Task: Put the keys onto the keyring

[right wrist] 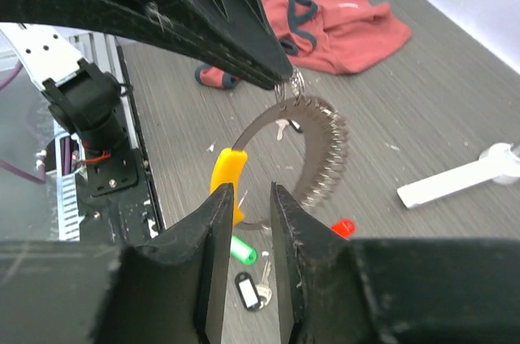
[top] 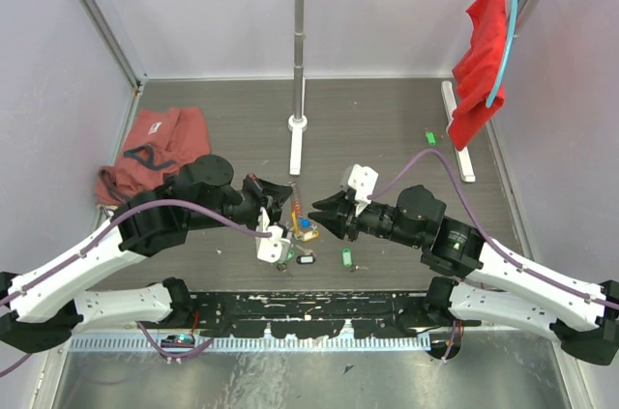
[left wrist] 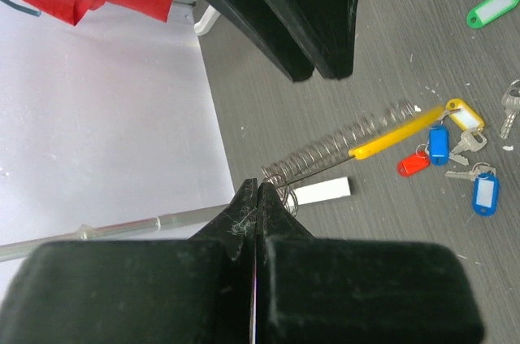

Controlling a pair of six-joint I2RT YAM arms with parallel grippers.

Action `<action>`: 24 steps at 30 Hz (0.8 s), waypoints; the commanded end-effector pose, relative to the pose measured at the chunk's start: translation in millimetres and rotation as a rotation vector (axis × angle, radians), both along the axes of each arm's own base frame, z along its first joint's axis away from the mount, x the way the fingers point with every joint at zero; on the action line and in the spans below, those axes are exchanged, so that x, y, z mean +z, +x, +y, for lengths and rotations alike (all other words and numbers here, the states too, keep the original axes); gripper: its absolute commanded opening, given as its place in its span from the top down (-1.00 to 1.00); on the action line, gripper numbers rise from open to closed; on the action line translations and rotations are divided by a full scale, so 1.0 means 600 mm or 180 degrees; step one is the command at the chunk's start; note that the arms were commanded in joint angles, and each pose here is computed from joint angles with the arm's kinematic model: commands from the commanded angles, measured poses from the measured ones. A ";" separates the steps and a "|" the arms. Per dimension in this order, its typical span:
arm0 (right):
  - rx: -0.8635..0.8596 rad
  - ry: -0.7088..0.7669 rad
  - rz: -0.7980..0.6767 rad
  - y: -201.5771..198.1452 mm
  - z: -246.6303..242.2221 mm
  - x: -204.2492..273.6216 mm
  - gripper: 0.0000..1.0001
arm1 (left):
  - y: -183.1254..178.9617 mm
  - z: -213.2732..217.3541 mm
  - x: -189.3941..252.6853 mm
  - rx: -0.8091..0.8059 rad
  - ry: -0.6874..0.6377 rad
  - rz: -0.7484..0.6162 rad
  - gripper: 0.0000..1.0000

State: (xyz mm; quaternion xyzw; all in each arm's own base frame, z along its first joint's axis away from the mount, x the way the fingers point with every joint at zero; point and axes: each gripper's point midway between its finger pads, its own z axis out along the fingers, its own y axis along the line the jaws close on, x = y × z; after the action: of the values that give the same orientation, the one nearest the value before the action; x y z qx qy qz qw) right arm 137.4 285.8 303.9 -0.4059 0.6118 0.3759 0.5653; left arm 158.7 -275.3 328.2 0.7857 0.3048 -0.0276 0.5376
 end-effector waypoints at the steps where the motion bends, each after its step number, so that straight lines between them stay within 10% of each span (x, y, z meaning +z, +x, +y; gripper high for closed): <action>1: 0.0160 0.0459 -0.0430 -0.003 0.019 0.078 0.39 | -0.015 0.001 0.028 -0.0003 -0.0177 0.0166 1.00; 24: 0.0268 0.0495 -0.0562 0.005 0.050 0.100 0.55 | -0.030 -0.009 0.041 -0.0019 -0.0293 0.0500 1.00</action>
State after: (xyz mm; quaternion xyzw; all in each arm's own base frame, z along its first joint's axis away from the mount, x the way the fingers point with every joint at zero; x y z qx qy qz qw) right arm 141.7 313.1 320.7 -0.4310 0.5564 0.3913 0.5928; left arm 147.7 -279.5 332.5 0.7671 0.3526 -0.0886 0.5285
